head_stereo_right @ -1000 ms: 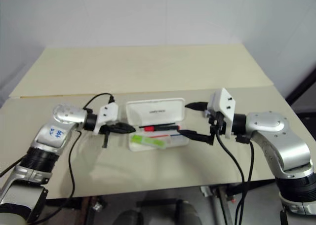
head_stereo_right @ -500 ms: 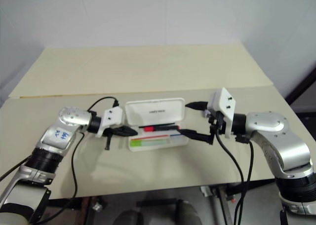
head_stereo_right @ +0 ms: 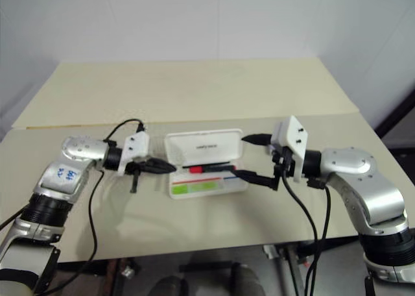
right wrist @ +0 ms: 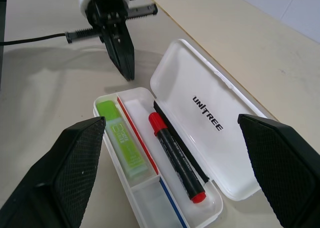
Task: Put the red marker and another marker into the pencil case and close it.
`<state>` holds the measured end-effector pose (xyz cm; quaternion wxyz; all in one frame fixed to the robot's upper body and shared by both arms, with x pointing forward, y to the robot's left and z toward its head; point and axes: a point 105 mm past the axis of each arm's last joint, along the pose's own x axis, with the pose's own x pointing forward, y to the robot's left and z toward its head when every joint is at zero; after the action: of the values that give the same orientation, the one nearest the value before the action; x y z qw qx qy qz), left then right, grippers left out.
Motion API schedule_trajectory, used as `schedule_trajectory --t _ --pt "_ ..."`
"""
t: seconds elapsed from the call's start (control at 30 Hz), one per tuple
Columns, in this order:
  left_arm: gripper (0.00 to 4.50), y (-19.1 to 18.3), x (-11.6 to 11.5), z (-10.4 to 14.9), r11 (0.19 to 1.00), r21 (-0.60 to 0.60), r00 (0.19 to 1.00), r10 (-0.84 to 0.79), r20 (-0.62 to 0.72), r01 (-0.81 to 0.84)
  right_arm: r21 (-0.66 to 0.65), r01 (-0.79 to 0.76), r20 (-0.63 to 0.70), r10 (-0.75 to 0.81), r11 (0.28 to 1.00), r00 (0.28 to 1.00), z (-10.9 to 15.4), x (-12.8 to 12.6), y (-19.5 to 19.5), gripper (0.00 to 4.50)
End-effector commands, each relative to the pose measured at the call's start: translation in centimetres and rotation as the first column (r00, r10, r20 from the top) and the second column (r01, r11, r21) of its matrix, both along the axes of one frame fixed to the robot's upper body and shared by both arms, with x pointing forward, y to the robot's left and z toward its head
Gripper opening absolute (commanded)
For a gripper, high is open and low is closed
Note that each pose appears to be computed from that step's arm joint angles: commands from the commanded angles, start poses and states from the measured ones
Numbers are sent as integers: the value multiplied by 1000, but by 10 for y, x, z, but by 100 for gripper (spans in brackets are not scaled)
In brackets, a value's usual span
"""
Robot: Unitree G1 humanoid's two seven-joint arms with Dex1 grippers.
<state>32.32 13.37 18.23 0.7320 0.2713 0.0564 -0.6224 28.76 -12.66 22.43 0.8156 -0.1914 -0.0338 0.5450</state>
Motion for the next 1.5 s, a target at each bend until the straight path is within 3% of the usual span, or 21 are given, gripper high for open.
schedule_trajectory --t 0.03,0.23,0.43,0.7,0.97,1.23,1.5 --pt "58 2 -18 26 995 -86 998 -58 -29 55 -31 38 21 -38 999 999 4 4 -5 450" --pt "253 -4 -35 46 983 -142 992 -120 -36 114 -115 266 -65 -274 957 959 -13 35 -33 450" --pt "449 -2 -31 62 988 -128 996 -88 12 89 -136 469 -160 -486 873 859 -19 65 -57 450" --pt "449 1 -22 70 993 -114 996 -20 84 29 -125 657 -261 -664 743 701 -23 92 -72 450" --pt "449 7 -14 79 991 -131 986 42 159 -21 -180 717 -342 -726 674 596 -43 100 -72 450" --pt "449 11 -12 88 984 -176 979 73 191 -39 -189 771 -351 -775 609 526 -64 115 -82 450" --pt "449 12 -12 93 980 -193 974 81 210 -40 -200 770 -359 -777 605 517 -73 121 -81 450"
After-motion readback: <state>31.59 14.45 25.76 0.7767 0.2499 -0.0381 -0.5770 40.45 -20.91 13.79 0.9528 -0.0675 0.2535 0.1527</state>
